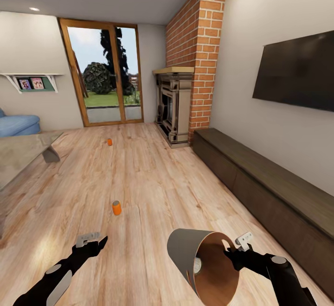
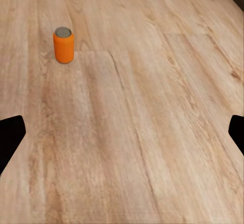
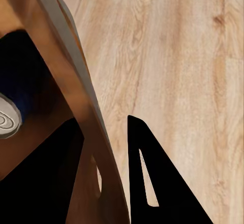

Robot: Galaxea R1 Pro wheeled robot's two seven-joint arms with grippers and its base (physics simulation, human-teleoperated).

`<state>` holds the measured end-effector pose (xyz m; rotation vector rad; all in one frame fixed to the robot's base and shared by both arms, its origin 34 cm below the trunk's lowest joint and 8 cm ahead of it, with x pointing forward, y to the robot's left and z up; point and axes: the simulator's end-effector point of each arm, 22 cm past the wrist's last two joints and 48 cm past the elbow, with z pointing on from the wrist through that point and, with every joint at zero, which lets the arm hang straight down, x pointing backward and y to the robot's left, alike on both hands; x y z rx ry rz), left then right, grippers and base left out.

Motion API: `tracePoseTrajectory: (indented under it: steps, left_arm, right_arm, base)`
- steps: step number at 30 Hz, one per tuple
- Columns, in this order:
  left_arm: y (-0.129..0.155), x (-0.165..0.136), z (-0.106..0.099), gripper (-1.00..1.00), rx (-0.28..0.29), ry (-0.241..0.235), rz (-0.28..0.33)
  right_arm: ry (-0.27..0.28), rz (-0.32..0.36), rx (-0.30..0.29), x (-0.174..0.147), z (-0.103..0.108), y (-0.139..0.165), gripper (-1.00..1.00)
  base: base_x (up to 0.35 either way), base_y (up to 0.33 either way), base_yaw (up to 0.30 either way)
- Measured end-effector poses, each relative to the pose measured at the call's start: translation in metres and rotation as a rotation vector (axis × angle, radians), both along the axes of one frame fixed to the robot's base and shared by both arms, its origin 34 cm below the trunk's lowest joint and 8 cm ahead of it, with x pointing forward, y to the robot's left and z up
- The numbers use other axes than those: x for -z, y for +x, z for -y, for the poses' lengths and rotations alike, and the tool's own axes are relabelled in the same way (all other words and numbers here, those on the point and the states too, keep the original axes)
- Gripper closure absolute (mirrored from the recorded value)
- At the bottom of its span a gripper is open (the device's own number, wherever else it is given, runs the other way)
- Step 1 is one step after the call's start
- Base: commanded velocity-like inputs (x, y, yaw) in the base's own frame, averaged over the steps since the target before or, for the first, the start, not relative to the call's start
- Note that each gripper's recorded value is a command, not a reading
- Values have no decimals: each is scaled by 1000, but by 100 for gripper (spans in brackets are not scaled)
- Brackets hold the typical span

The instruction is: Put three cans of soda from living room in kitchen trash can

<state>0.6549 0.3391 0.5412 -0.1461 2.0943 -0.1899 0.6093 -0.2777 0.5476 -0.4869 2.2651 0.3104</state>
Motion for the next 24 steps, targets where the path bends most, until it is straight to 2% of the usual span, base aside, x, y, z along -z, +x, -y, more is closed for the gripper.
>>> tracePoseTrajectory:
  steps: [13,19,24]
  left_arm:
    - [0,0,0,-100,5,3,-2]
    - [0,1,0,-100,5,3,-3]
    - [0,0,0,-100,4,0,-2]
  right_arm:
    - [0,5,22,-1,6,2,100]
    - [-35,21,80,-3,19,11,100]
    - [-43,-21,124,-7,25,21,100]
  base:
    - [317,0,8]
    - [324,0,0]
    - [270,0,0]
